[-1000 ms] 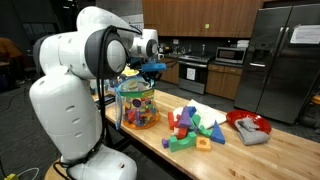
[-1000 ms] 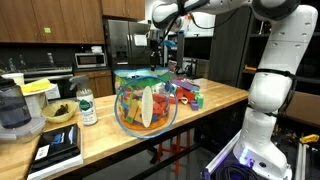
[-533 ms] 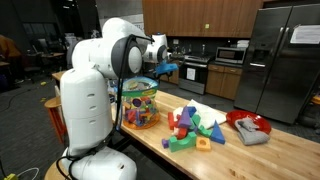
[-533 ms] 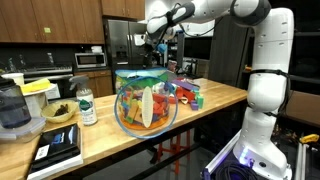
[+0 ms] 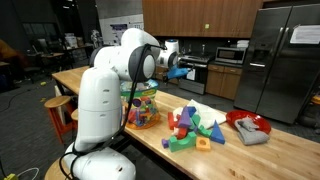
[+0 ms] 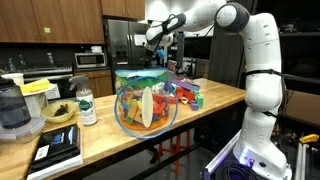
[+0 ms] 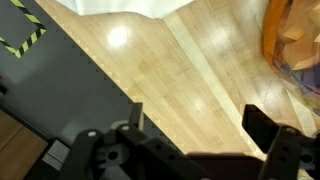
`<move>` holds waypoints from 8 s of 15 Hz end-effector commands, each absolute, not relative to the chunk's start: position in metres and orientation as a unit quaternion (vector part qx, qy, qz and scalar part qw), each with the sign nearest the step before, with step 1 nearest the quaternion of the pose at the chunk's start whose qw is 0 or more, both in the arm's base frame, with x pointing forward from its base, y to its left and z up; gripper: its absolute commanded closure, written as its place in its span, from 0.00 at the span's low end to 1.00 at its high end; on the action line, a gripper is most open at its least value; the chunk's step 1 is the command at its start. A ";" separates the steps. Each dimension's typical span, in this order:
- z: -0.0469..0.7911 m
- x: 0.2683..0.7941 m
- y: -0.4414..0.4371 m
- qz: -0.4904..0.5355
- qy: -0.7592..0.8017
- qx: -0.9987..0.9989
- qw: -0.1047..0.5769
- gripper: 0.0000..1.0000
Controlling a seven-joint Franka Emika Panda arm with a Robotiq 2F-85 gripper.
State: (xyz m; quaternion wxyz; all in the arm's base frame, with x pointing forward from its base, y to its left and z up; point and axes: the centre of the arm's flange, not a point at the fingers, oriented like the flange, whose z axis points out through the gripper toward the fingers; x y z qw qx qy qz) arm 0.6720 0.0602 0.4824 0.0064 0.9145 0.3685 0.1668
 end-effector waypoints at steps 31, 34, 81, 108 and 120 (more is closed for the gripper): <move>0.482 0.671 0.061 0.166 0.369 0.914 0.004 0.00; 0.482 0.671 0.061 0.166 0.369 0.914 0.004 0.00; 0.505 0.682 0.052 0.195 0.367 0.909 0.009 0.00; 0.519 0.569 -0.010 0.127 0.158 0.979 0.023 0.00; 0.460 0.513 -0.027 0.052 0.090 0.994 0.016 0.00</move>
